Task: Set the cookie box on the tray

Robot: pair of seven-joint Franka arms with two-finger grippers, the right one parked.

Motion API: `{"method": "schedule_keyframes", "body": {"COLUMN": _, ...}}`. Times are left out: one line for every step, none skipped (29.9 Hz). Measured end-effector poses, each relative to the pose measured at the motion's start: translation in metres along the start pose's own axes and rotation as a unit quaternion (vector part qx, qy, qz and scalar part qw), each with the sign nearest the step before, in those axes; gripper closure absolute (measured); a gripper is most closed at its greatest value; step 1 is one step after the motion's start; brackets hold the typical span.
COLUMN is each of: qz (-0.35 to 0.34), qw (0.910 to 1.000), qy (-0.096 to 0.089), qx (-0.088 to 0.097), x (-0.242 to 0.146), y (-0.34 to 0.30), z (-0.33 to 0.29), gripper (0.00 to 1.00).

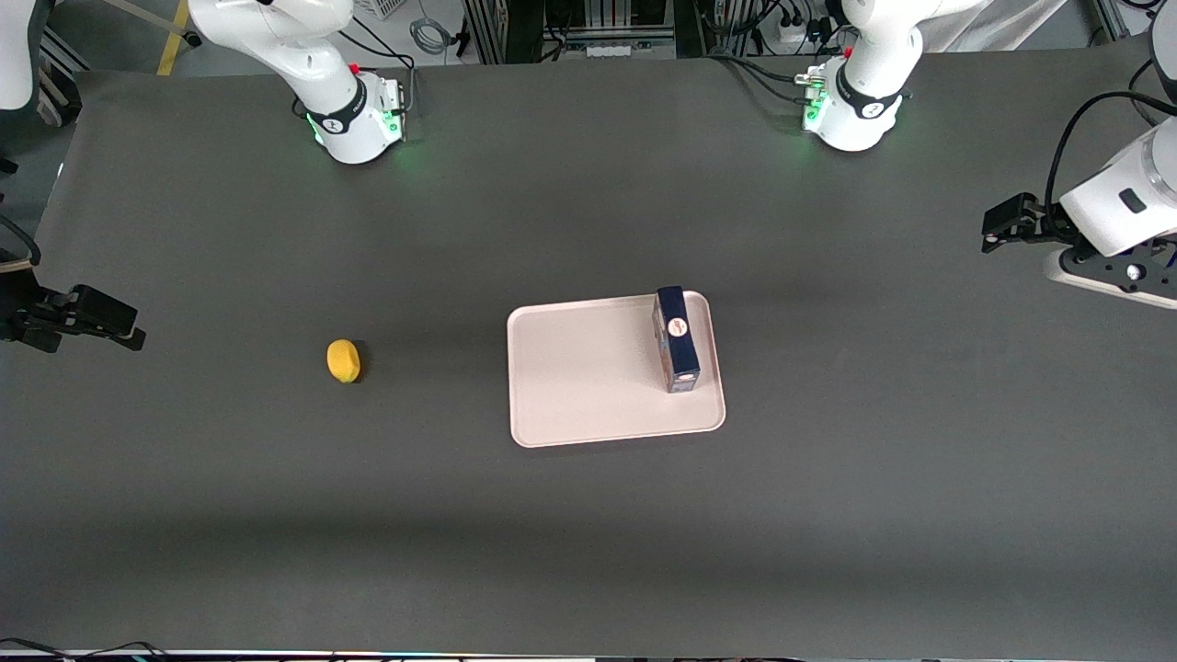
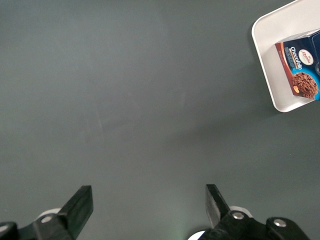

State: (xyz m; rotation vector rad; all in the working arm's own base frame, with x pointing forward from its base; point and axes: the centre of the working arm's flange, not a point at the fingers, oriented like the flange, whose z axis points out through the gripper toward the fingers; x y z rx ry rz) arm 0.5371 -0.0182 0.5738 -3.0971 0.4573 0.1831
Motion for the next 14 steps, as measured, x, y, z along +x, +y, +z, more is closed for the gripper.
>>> {"method": "schedule_keyframes", "body": {"qz": -0.001, "qw": 1.0000, "qy": 0.000, "qx": 0.000, "x": 0.000, "y": 0.001, "z": 0.000, "gripper": 0.00}}
{"method": "schedule_keyframes", "body": {"qz": -0.002, "qw": 1.0000, "qy": 0.001, "qx": 0.001, "x": 0.000, "y": 0.003, "z": 0.000, "gripper": 0.00}}
{"method": "schedule_keyframes", "body": {"qz": -0.002, "qw": 1.0000, "qy": 0.001, "qx": 0.001, "x": 0.000, "y": 0.005, "z": 0.000, "gripper": 0.00}}
{"method": "schedule_keyframes", "body": {"qz": -0.002, "qw": 1.0000, "qy": 0.001, "qx": 0.001, "x": 0.000, "y": 0.007, "z": 0.000, "gripper": 0.00}}
{"method": "schedule_keyframes", "body": {"qz": -0.004, "qw": 1.0000, "qy": 0.000, "qx": 0.001, "x": 0.001, "y": 0.010, "z": 0.000, "gripper": 0.00}}
{"method": "schedule_keyframes", "body": {"qz": -0.006, "qw": 1.0000, "qy": 0.000, "qx": 0.002, "x": 0.001, "y": 0.012, "z": 0.000, "gripper": 0.00}}
{"method": "schedule_keyframes", "body": {"qz": -0.008, "qw": 1.0000, "qy": -0.001, "qx": 0.003, "x": 0.002, "y": 0.014, "z": 0.001, "gripper": 0.00}}
{"method": "schedule_keyframes", "body": {"qz": -0.009, "qw": 0.9999, "qy": -0.002, "qx": 0.005, "x": 0.002, "y": 0.016, "z": 0.002, "gripper": 0.00}}
{"method": "schedule_keyframes", "body": {"qz": -0.010, "qw": 0.9999, "qy": -0.002, "qx": 0.006, "x": 0.003, "y": 0.017, "z": 0.002, "gripper": 0.00}}
{"method": "schedule_keyframes", "body": {"qz": -0.011, "qw": 0.9999, "qy": -0.002, "qx": 0.007, "x": 0.003, "y": 0.018, "z": 0.002, "gripper": 0.00}}
{"method": "schedule_keyframes", "body": {"qz": -0.012, "qw": 0.9999, "qy": -0.002, "qx": 0.008, "x": 0.003, "y": 0.018, "z": 0.002, "gripper": 0.00}}
{"method": "schedule_keyframes", "body": {"qz": -0.012, "qw": 0.9999, "qy": -0.002, "qx": 0.008, "x": 0.003, "y": 0.019, "z": 0.002, "gripper": 0.00}}
{"method": "schedule_keyframes", "body": {"qz": -0.012, "qw": 0.9999, "qy": -0.002, "qx": 0.008, "x": 0.003, "y": 0.019, "z": 0.002, "gripper": 0.00}}
{"method": "schedule_keyframes", "body": {"qz": -0.012, "qw": 0.9999, "qy": -0.002, "qx": 0.008, "x": 0.003, "y": 0.019, "z": 0.002, "gripper": 0.00}}
